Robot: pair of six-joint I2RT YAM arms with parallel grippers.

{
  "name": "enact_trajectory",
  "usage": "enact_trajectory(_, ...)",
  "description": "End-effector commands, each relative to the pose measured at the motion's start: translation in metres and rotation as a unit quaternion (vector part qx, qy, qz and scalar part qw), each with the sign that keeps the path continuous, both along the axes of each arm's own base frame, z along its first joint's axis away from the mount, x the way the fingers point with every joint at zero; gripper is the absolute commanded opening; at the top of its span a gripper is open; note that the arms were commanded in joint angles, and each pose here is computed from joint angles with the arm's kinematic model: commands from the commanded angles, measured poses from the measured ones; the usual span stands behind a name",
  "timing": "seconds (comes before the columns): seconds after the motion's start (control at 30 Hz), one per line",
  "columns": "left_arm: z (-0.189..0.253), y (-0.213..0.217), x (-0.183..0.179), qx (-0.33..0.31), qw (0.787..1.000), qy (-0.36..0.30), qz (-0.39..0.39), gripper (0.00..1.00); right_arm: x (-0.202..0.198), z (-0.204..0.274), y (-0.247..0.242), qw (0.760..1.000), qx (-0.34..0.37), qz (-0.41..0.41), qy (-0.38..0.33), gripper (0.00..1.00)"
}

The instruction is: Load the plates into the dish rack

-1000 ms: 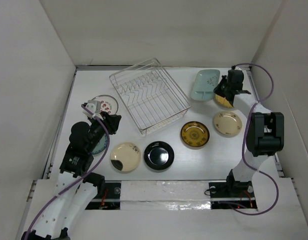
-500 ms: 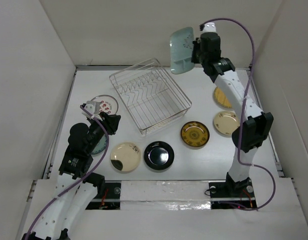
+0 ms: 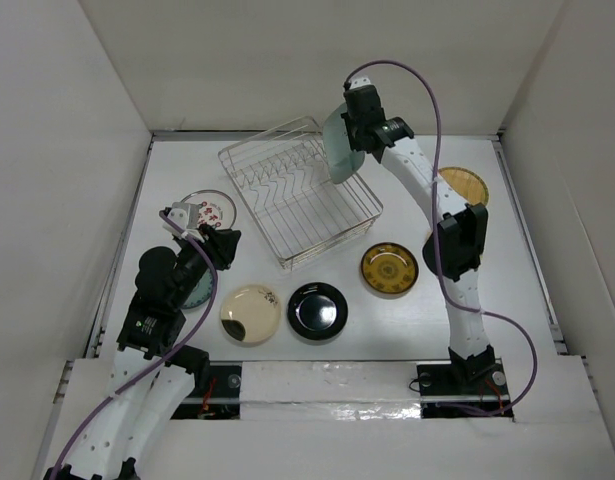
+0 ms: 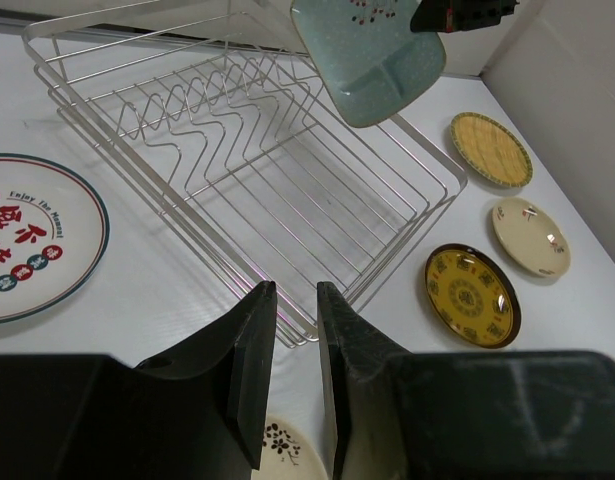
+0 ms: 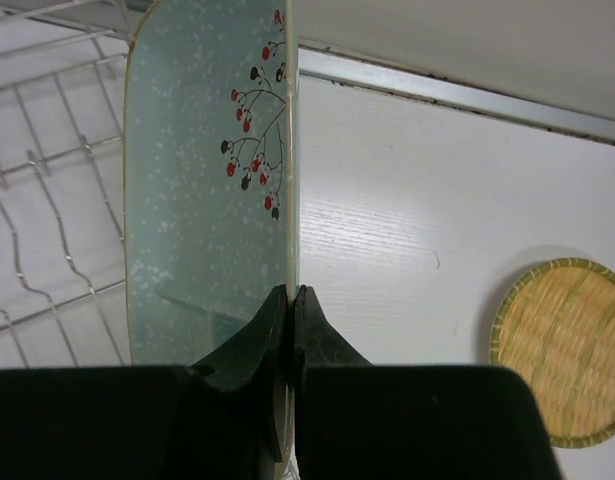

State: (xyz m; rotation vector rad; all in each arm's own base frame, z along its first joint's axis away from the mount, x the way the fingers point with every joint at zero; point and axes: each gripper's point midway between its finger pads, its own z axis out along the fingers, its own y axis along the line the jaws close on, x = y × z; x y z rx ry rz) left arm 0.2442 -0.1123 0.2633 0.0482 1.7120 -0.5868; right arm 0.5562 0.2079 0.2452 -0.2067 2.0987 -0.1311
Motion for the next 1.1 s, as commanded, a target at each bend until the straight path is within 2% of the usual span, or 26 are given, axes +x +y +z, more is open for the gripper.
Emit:
enact_trajectory(0.0, 0.020, -0.002, 0.001, -0.006, 0.999, -0.039, -0.006, 0.21, 0.009, 0.098, -0.005, 0.991, 0.026, -0.020, -0.128, 0.00)
enact_trajectory(0.33, 0.019, -0.003, 0.001, -0.005, 0.999, -0.038, -0.007, 0.20, 0.013, 0.058, 0.022, 0.993, -0.040, 0.003, -0.108, 0.00)
enact_trajectory(0.67, 0.020, -0.003, 0.002, -0.004, 0.999, -0.039, -0.007, 0.20, 0.024, 0.034, 0.054, 0.982, -0.137, 0.037, -0.123, 0.00)
enact_trajectory(0.8, 0.019, -0.003, 0.002, -0.004, 0.999, -0.036, -0.008, 0.20, 0.027, 0.041, 0.054, 0.969, -0.196, 0.026, -0.149, 0.00)
enact_trajectory(1.07, 0.016, -0.004, 0.003, -0.003, 0.999, -0.033, -0.010, 0.20, 0.032, 0.056, 0.062, 0.953, -0.241, 0.027, -0.183, 0.00)
